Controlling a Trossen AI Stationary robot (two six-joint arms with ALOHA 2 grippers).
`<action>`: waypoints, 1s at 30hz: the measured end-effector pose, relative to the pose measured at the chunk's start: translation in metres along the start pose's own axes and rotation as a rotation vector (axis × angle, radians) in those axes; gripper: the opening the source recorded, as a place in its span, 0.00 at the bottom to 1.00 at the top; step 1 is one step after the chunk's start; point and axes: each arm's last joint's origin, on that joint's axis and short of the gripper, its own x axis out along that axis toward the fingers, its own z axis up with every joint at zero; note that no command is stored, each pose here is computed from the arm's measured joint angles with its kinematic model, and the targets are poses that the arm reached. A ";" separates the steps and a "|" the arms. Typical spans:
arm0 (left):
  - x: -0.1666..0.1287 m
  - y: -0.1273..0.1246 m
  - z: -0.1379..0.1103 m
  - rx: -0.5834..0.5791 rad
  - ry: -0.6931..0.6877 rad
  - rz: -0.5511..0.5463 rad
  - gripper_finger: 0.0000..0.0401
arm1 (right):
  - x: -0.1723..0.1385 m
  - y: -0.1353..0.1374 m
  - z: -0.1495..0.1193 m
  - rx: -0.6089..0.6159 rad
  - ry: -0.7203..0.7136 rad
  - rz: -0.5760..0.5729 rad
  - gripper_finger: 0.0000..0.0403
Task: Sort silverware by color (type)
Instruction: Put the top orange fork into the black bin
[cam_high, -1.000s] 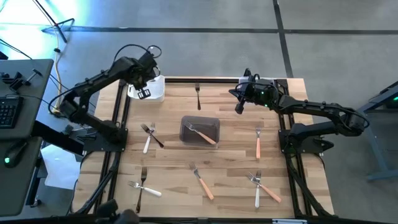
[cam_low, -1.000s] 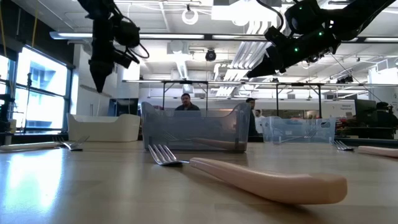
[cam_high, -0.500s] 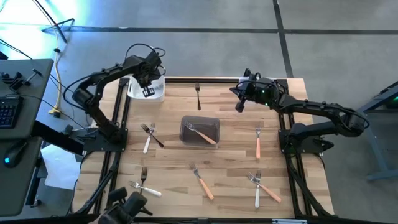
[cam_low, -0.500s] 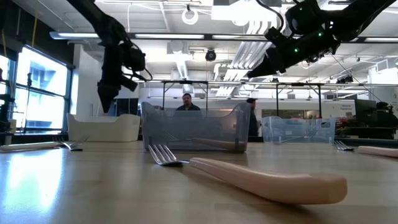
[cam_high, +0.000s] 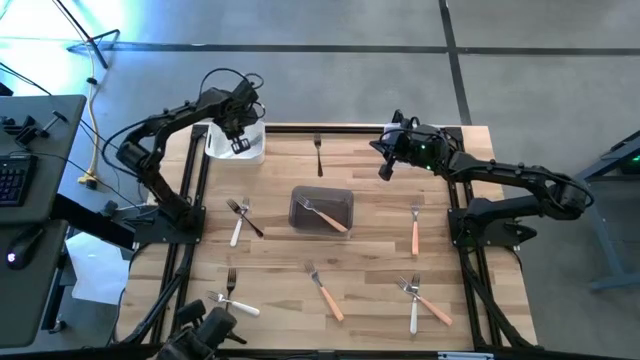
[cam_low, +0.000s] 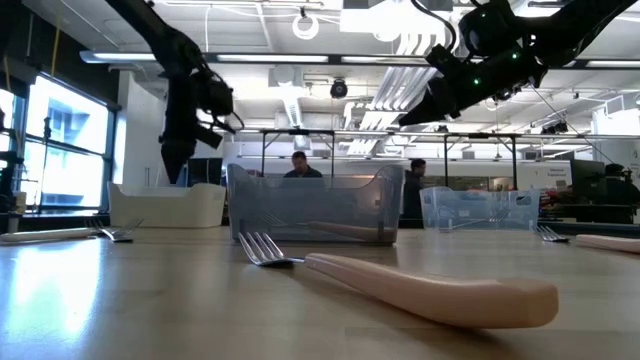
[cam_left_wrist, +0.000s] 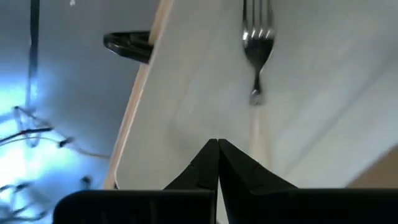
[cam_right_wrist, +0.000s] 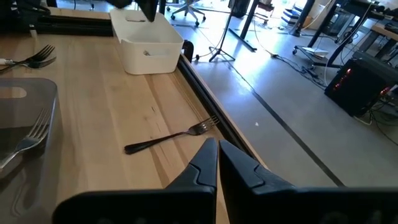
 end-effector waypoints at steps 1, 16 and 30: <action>-0.006 -0.001 -0.001 -0.026 -0.030 -0.009 0.00 | 0.000 0.000 0.000 0.000 0.002 0.001 0.00; -0.070 -0.064 -0.022 -0.232 -0.776 -0.073 0.00 | 0.000 0.002 -0.004 0.072 0.043 0.017 0.00; -0.029 -0.122 -0.031 -0.201 -1.168 -0.210 0.00 | 0.011 0.011 -0.020 0.136 0.167 0.060 0.00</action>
